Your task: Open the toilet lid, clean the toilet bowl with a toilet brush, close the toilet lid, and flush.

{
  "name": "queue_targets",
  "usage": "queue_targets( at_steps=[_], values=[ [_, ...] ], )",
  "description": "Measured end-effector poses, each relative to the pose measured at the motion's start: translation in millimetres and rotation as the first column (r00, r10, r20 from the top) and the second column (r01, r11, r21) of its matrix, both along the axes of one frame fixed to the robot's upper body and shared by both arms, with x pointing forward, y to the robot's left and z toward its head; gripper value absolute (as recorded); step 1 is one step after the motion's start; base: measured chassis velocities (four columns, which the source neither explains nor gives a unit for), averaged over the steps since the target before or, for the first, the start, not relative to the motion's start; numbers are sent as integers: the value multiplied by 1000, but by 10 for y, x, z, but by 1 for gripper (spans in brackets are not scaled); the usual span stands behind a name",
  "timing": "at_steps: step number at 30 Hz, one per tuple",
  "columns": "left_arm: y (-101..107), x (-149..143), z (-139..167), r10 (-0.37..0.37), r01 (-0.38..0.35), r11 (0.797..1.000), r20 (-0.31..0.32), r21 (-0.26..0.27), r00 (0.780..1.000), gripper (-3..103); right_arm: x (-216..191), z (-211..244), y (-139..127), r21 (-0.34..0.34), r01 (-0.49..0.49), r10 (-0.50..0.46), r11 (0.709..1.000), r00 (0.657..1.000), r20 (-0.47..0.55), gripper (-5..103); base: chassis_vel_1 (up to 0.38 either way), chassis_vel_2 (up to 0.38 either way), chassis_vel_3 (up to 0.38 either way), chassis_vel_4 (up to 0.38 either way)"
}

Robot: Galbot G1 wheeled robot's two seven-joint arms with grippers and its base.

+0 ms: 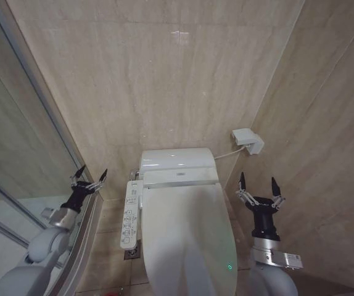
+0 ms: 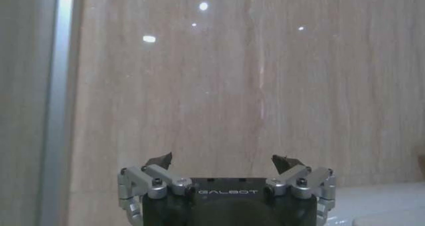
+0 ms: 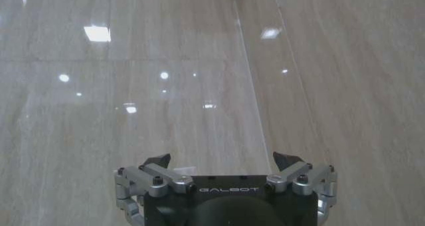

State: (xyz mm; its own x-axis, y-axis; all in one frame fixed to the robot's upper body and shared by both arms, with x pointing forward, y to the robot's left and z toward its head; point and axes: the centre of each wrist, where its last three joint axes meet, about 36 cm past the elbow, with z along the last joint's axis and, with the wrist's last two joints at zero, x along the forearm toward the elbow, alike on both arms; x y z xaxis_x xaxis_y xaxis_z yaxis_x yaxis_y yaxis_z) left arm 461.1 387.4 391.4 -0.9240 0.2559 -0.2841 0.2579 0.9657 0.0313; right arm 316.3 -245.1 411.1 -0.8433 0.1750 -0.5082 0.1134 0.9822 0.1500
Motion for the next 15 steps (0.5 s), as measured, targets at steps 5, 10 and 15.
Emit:
queue_targets(
  at_steps=[5,10,15],
  values=[
    [-20,208,-10,-9,9,1000,-1,11,1000,98,3,18,-45,-18,-4,4,1000,1000,9,100,0,0,0,0],
    [74,497,-90,-6,7,999,-26,47,1000,98,-2,9,-48,-18,-4,4,1000,1000,9,100,0,0,0,0],
    [86,742,-155,-34,37,997,-42,69,999,80,7,-20,-23,-11,-4,4,1000,1000,6,100,0,0,0,0]
  ],
)
